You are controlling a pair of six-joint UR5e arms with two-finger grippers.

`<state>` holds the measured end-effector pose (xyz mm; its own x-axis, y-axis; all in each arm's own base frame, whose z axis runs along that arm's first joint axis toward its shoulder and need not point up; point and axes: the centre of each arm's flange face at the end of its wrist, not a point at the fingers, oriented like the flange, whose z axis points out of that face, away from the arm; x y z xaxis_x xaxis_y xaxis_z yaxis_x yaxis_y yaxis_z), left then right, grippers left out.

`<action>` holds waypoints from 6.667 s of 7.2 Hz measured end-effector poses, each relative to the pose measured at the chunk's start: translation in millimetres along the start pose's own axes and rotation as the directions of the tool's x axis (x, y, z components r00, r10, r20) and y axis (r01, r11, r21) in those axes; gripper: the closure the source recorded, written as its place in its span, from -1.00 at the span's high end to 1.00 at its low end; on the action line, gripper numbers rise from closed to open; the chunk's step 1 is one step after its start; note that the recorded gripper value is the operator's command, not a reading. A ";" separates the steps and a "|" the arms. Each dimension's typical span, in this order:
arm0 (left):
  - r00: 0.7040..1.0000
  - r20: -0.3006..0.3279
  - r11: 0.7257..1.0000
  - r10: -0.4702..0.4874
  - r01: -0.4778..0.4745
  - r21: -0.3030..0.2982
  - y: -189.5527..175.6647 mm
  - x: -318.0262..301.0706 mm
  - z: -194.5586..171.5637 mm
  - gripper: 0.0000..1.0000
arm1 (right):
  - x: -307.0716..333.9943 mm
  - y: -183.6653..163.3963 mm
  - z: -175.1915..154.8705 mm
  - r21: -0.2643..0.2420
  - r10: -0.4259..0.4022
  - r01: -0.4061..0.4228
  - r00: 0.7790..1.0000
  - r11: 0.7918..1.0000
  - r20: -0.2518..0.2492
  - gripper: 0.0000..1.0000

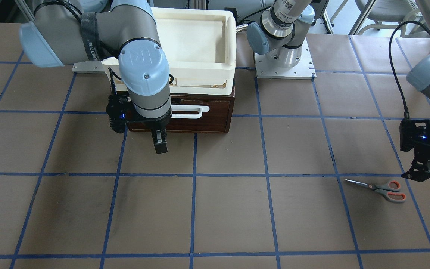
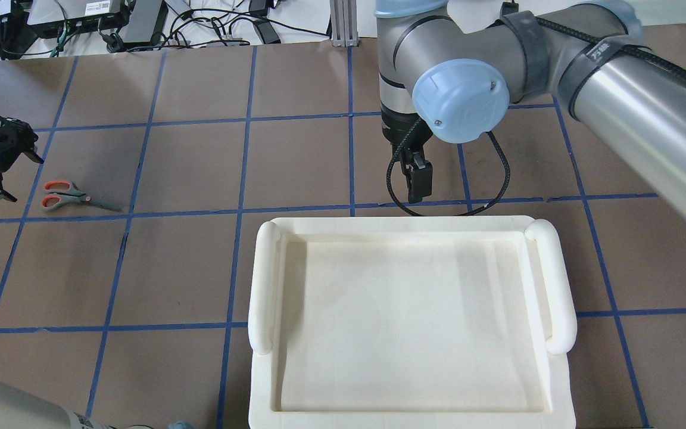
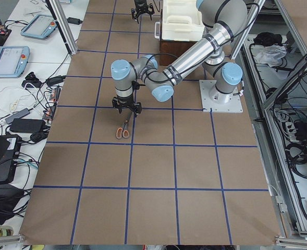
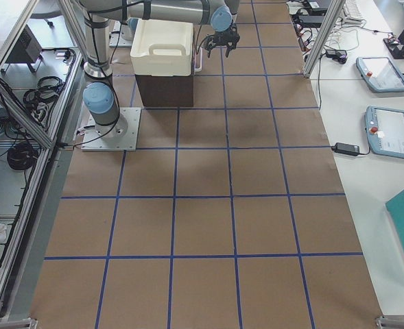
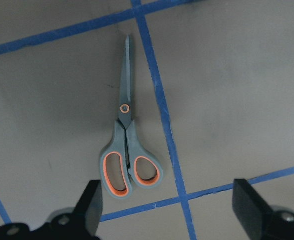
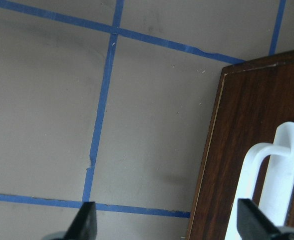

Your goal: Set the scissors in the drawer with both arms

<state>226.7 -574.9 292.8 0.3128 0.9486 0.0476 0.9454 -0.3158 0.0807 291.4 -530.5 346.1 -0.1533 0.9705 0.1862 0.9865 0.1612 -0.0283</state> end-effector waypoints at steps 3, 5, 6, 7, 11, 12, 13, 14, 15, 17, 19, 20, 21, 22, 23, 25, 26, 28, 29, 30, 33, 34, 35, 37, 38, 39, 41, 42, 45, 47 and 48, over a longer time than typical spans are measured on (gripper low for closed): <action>1.000 0.001 0.999 0.002 -0.002 0.045 4.7 -8.8 36.6 0.85 | -6.6 14.9 25.8 -0.027 0.080 -0.082 0.994 0.996 -0.068 1.00; 0.998 -0.005 0.996 -0.066 0.066 0.057 7.1 -14.2 56.9 0.92 | -8.1 16.9 38.9 -0.026 0.089 -0.093 0.989 0.995 -0.117 1.00; 0.995 -0.007 0.993 -0.097 0.097 0.061 8.3 -17.5 68.1 0.93 | -8.2 17.3 39.9 -0.027 0.090 -0.094 0.988 0.995 -0.129 1.00; 0.993 -0.015 0.991 -0.116 0.117 0.069 8.9 -19.9 80.4 0.90 | -7.8 18.0 35.4 -0.030 0.091 -0.096 0.985 0.995 -0.145 1.00; 0.996 -0.009 0.994 -0.084 0.085 0.068 9.6 -28.6 110.1 0.67 | -9.7 20.9 30.0 -0.039 0.097 -0.108 0.972 0.993 -0.213 1.00; 0.997 0.001 0.995 -0.079 0.079 0.059 9.3 -31.0 110.5 0.63 | -9.4 21.3 34.9 -0.034 0.105 -0.117 0.966 0.993 -0.237 1.00; 0.997 0.008 0.995 -0.077 0.077 0.059 8.7 -32.7 111.9 0.39 | -9.3 21.4 38.3 -0.031 0.111 -0.123 0.961 0.992 -0.253 1.00; 0.997 0.014 0.995 -0.077 0.076 0.068 7.8 -34.2 115.5 0.39 | -10.1 21.8 42.3 -0.029 0.114 -0.126 0.958 0.992 -0.265 1.00; 0.997 0.019 0.994 -0.078 0.077 0.076 7.1 -35.3 117.4 0.39 | -11.7 22.4 47.2 -0.028 0.115 -0.127 0.955 0.991 -0.275 1.00; 0.997 0.020 0.994 -0.078 0.076 0.082 6.6 -36.0 119.8 0.37 | -12.8 25.2 53.9 -0.024 0.112 -0.124 0.951 0.992 -0.288 1.00; 0.997 0.020 0.994 -0.075 0.073 0.083 6.7 -36.3 120.6 -0.24 | -16.1 27.4 64.9 -0.018 0.111 -0.122 0.945 0.992 -0.307 1.00; 0.997 0.022 0.994 -0.071 0.069 0.083 6.9 -36.5 120.5 -0.36 | -17.5 28.3 69.0 -0.017 0.110 -0.122 0.943 0.992 -0.314 1.00; 0.998 0.024 0.995 -0.066 0.064 0.081 7.2 -36.7 119.6 -0.58 | -17.8 29.2 71.1 -0.018 0.109 -0.121 0.942 0.992 -0.318 1.00; 0.998 0.026 0.995 -0.063 0.061 0.078 7.5 -36.8 117.7 -1.00 | -17.7 29.8 72.8 -0.019 0.109 -0.121 0.941 0.992 -0.321 1.00; 0.998 0.031 0.995 -0.062 0.059 0.075 7.8 -36.7 114.3 -1.00 | -17.2 30.4 74.4 -0.018 0.109 -0.121 0.940 0.992 -0.323 1.00; 0.997 0.037 0.996 -0.060 0.058 0.069 7.6 -36.7 108.2 -1.00 | -16.7 30.9 79.4 -0.017 0.106 -0.118 0.939 0.993 -0.329 1.00; 0.998 0.042 0.997 -0.056 0.054 0.064 5.8 -37.9 103.2 -1.00 | -17.4 31.1 82.4 -0.017 0.104 -0.116 0.938 0.993 -0.331 1.00; 0.998 0.053 0.998 -0.044 0.041 0.050 -0.9 -41.5 86.4 -1.00 | -19.1 31.4 86.0 -0.019 0.096 -0.108 0.938 0.994 -0.332 1.00; 0.997 0.062 0.998 -0.040 0.037 0.047 -4.3 -43.0 77.8 -1.00 | -20.7 31.3 85.8 -0.020 0.090 -0.102 0.943 0.995 -0.321 1.00; 0.996 0.076 0.998 -0.037 0.033 0.051 -9.0 -44.0 65.9 -1.00 | -23.4 31.4 84.7 -0.025 0.079 -0.091 0.950 0.996 -0.301 1.00; 0.996 0.086 0.998 -0.016 0.010 0.063 -37.7 -47.8 19.3 -1.00 | -34.9 33.1 77.8 -0.055 0.034 -0.047 0.977 0.997 -0.209 1.00; 0.996 0.090 0.998 -0.003 -0.002 0.059 -50.0 -49.2 0.7 -1.00 | -38.6 33.5 74.3 -0.065 0.013 -0.025 0.984 0.998 -0.177 1.00; 0.995 0.096 0.998 0.010 -0.015 0.054 -61.1 -50.0 -15.8 -1.00 | -42.1 33.4 70.8 -0.071 -0.001 -0.010 0.989 0.997 -0.148 1.00; 0.996 0.084 0.998 -0.004 -0.002 0.069 -79.8 -47.5 -37.9 -1.00 | -48.9 34.1 65.3 -0.081 -0.021 0.013 0.996 0.997 -0.092 1.00; 0.997 0.072 0.997 -0.024 0.019 0.079 -92.5 -46.3 -49.9 -1.00 | -51.1 34.2 63.1 -0.083 -0.041 0.034 0.997 0.996 -0.072 1.00; 0.997 0.062 0.995 -0.055 0.050 0.084 -107.7 -46.3 -64.2 -1.00 | -52.4 34.2 62.0 -0.083 -0.059 0.054 0.996 0.995 -0.061 1.00; 0.988 0.031 0.984 -0.150 0.147 0.101 -140.0 -45.4 -94.6 -1.00 | -54.7 33.4 60.7 -0.084 -0.086 0.081 0.995 0.993 -0.049 1.00; 0.980 0.009 0.974 -0.200 0.198 0.112 -156.7 -44.7 -107.9 -1.00 | -56.3 32.7 60.3 -0.084 -0.103 0.099 0.994 0.992 -0.044 1.00; 0.946 -0.047 0.942 -0.320 0.323 0.086 -210.6 -48.7 -146.2 -1.00 | -66.6 28.1 58.7 -0.067 -0.144 0.142 0.989 0.988 -0.026 1.00; 0.917 -0.074 0.915 -0.391 0.396 0.074 -246.9 -54.2 -169.6 -1.00 | -76.3 26.7 58.5 -0.057 -0.148 0.147 0.989 0.987 -0.011 1.00; 0.911 -0.072 0.909 -0.406 0.411 0.069 -264.4 -55.6 -178.3 -1.00 | -81.6 27.0 58.3 -0.055 -0.148 0.148 0.989 0.988 -0.005 1.00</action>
<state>-57.0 -547.7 446.4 -0.1059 0.9910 0.0821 0.9943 0.1042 0.0244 327.1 -594.9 272.8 -0.2975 0.9349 0.1935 0.9547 0.2927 0.0534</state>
